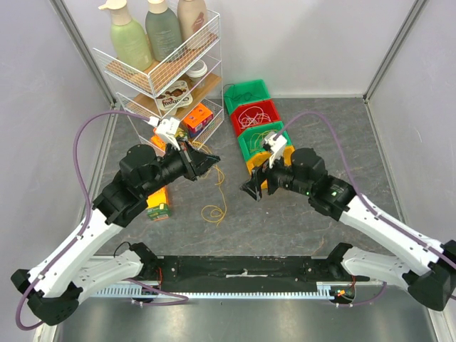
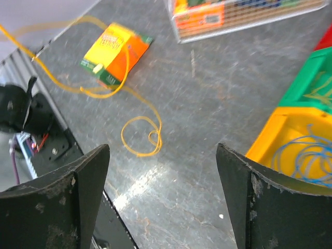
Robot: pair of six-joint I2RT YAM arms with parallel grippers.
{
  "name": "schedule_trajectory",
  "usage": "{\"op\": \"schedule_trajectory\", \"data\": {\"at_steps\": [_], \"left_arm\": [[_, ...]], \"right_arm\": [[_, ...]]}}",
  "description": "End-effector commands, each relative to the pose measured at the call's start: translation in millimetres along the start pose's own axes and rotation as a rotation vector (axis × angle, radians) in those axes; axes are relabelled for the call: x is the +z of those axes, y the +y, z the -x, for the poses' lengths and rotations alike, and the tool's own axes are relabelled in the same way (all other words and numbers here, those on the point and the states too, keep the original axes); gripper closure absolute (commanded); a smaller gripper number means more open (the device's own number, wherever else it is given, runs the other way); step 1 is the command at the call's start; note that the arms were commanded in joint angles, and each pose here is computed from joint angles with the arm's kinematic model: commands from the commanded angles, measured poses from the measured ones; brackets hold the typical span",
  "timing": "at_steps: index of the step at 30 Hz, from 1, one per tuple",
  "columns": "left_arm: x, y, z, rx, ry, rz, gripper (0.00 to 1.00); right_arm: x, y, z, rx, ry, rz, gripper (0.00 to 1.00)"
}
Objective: Untangle the cables
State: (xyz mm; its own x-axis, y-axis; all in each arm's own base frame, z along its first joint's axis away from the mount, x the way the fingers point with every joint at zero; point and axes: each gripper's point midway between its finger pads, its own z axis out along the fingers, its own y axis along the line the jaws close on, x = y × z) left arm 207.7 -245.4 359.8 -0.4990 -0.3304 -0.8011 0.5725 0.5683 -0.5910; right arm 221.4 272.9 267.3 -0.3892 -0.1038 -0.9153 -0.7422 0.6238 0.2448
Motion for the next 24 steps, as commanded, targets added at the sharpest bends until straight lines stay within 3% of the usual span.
{"op": "schedule_trajectory", "data": {"at_steps": [1, 5, 14, 18, 24], "left_arm": [[-6.2, 0.1, 16.4, -0.063, -0.039, 0.063, 0.98], [-6.7, -1.9, 20.8, -0.071, -0.051, 0.064, 0.98], [-5.0, 8.8, 14.9, -0.052, -0.045, 0.097, 0.98], [-3.8, 15.2, 8.5, -0.052, -0.034, 0.115, 0.98], [-8.6, 16.7, 9.3, -0.039, -0.041, 0.123, 0.98]], "right_arm": [[25.1, 31.6, -9.1, -0.057, -0.083, 0.209, 0.10], [55.6, 24.3, -44.8, -0.014, -0.043, 0.183, 0.12], [80.9, 38.7, -122.8, 0.195, 0.077, 0.240, 0.22], [89.0, 49.2, -136.0, 0.313, 0.070, 0.283, 0.25], [114.2, 38.7, -151.1, 0.400, 0.095, 0.211, 0.31]]}}
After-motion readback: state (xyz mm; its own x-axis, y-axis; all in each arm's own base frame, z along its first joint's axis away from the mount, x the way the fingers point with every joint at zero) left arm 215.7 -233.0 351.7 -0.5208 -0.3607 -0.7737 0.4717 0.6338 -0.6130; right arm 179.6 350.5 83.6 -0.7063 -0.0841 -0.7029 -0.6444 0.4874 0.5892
